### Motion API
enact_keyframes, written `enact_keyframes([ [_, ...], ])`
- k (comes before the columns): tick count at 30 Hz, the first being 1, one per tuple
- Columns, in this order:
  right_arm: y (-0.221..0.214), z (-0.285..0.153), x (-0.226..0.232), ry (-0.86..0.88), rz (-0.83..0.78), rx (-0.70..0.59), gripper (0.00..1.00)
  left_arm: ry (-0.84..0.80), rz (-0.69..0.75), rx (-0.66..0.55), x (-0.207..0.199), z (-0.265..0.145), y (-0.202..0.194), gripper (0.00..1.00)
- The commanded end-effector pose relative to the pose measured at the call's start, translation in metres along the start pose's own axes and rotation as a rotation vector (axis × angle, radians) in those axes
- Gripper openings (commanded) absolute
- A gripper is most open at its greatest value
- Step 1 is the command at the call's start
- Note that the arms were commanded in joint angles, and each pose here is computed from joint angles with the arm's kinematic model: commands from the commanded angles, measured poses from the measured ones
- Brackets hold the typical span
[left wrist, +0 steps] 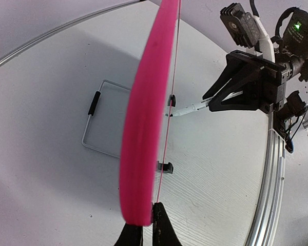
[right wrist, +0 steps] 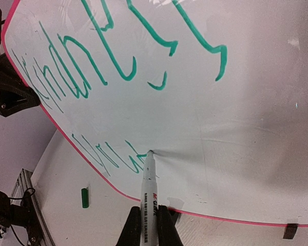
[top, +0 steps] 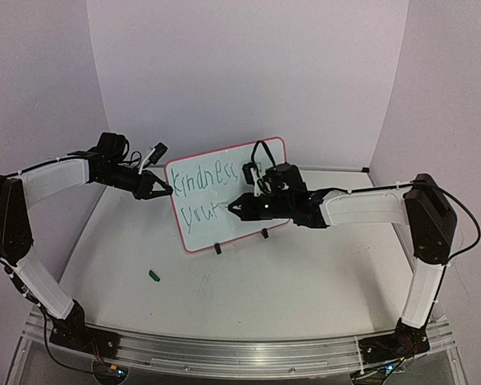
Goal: Write a sentence on the whiteboard
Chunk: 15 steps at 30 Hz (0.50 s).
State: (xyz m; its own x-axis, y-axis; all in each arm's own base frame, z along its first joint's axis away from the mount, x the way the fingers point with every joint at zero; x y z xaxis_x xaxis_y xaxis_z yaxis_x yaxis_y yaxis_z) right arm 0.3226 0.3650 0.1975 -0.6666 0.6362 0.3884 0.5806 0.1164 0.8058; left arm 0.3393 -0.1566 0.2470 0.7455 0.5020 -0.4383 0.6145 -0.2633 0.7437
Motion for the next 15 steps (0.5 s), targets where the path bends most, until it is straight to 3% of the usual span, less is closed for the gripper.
enact_keyframes([
  [1, 0.026, -0.017, 0.020, 0.137, -0.056, -0.069, 0.00, 0.049, 0.018, 0.041, 0.000, 0.004, -0.002, 0.00],
  [6, 0.024, -0.041, 0.034, 0.241, -0.073, -0.053, 0.00, 0.050, 0.020, 0.042, 0.000, 0.004, -0.002, 0.00],
  [15, 0.027, -0.080, 0.026, 0.191, -0.048, -0.091, 0.00, 0.048, 0.022, 0.039, -0.002, 0.003, -0.002, 0.00],
])
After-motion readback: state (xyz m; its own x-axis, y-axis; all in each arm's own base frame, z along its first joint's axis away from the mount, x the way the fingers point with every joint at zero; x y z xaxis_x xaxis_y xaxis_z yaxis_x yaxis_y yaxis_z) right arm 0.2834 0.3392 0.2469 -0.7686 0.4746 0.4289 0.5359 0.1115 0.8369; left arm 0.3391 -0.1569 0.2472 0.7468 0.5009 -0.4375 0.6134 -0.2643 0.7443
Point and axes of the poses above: each gripper's point midway between its finger pads, its own z axis out along the fingers, its own x axis along the line the jaws close on, y = z × x, the point moved 8 cm from there along -z, back along the fingers, and after that the axes turned 9 degrees about -z, right-handed, at the moved point
